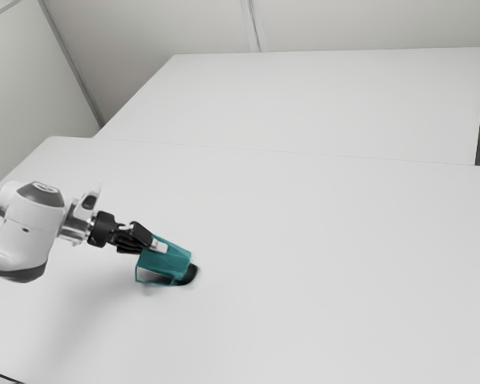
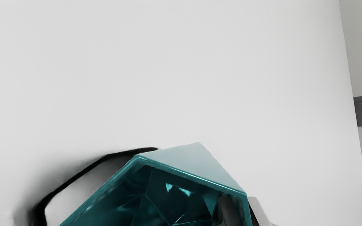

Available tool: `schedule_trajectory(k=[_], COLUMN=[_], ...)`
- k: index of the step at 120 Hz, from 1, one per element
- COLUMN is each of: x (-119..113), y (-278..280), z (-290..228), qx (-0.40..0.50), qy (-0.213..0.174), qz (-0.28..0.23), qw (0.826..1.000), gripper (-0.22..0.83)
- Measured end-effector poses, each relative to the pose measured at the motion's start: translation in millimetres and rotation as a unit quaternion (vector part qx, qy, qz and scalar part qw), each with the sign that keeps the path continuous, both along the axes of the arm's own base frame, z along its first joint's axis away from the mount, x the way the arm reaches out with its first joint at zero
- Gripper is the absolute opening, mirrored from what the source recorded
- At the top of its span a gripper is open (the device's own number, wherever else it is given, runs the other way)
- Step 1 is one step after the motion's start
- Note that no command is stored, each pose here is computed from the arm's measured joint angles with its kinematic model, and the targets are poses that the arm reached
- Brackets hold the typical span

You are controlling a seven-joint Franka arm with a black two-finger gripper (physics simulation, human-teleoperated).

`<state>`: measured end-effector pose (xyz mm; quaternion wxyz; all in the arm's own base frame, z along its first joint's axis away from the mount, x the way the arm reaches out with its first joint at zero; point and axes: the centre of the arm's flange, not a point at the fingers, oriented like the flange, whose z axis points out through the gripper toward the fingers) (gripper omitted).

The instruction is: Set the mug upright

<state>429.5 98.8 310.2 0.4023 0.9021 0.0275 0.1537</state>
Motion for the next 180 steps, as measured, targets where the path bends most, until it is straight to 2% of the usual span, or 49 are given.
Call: schedule_trajectory(k=[27, 41, 56, 76, 99, 118, 134, 180], x=[8.3, 20.1, 38.5, 64.6, 75.0, 79.1, 82.3, 93.4], y=[-14.8, -38.5, -54.0, -69.9, -93.8, -109.7, -122.0, -113.9], z=[14.8, 27.8, 51.0, 85.2, 80.0, 71.8, 72.7, 46.6], qx=[0.0, 0.013, 0.074, 0.2, 0.307, 0.381, 0.419, 0.442], qy=[-0.017, -0.023, -0.026, -0.015, 0.027, 0.048, 0.055, 0.093], qz=[-0.014, -0.038, -0.084, -0.153, -0.185, -0.187, -0.172, -0.08], qw=[1.0, 0.999, 0.993, 0.968, 0.933, 0.904, 0.89, 0.889], gripper=[-0.15, -0.16, -0.16, -0.17, -0.17, -0.17, -0.17, -0.17])
